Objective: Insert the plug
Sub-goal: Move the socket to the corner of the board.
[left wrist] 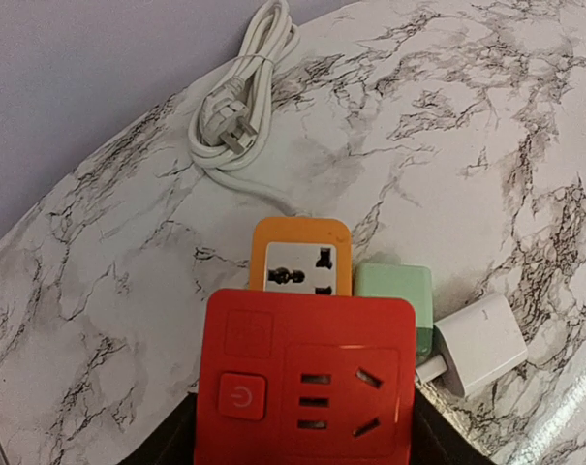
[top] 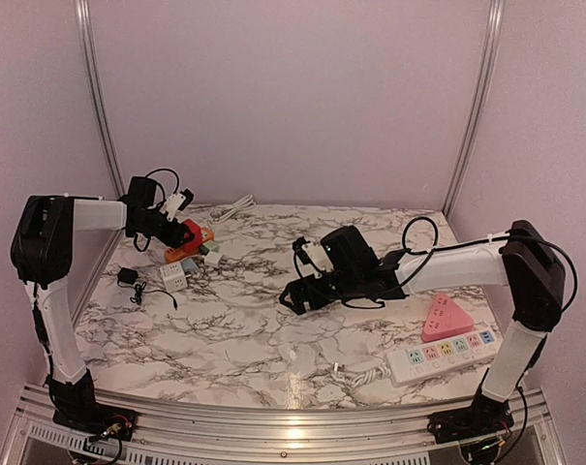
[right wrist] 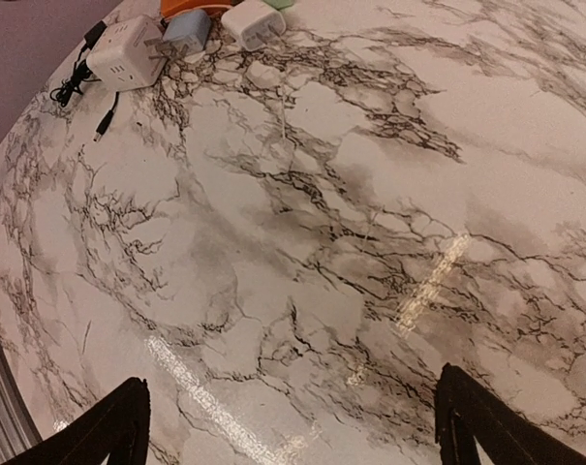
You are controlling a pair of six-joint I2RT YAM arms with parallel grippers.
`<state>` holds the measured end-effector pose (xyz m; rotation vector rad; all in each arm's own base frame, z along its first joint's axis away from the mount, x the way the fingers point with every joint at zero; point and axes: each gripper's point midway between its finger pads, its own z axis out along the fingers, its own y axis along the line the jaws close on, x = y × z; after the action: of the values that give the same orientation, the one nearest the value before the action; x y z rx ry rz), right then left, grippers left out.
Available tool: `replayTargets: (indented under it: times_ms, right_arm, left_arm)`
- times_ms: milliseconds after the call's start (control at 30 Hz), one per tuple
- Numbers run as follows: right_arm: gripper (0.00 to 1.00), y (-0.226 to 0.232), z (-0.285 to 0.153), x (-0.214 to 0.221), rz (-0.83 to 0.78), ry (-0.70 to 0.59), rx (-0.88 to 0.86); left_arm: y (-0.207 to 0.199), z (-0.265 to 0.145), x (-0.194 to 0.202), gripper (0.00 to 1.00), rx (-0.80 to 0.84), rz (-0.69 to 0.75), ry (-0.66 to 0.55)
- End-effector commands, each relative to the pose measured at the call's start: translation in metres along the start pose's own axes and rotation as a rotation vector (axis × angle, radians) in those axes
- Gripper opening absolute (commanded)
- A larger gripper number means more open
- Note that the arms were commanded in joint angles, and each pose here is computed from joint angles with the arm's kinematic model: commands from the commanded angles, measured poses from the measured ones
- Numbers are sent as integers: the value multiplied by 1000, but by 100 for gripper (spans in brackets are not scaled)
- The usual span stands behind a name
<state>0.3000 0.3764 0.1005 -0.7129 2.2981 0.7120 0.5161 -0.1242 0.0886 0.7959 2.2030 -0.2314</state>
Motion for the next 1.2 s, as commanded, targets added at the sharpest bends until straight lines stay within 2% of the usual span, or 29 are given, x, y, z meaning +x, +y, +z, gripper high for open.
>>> replayTargets:
  times_ms: [0,300,567,700,867,1167]
  right_arm:
    - [96,8,-8,-14,-5,-48,-12]
    - [96,8,-1,-10,3,-35,-21]
    - [97,2,0,-1,-1,-17,2]
    - [97,1,-2,3,0,-6,2]
    - [97,-2,-2,8,-6,7,17]
    - [97,-2,5,16,18,24,2]
  left_arm:
    - [-25,4,12,43,63,-18,67]
    - [48,-10,-38,46,-266,-28,28]
    - [109,-14,-42,45,-475,-18,76]
    - [140,-11,-38,45,-489,-83,56]
    - [152,-3,-38,48,-473,-75,44]
    - [170,1,-30,69,-441,-148,19]
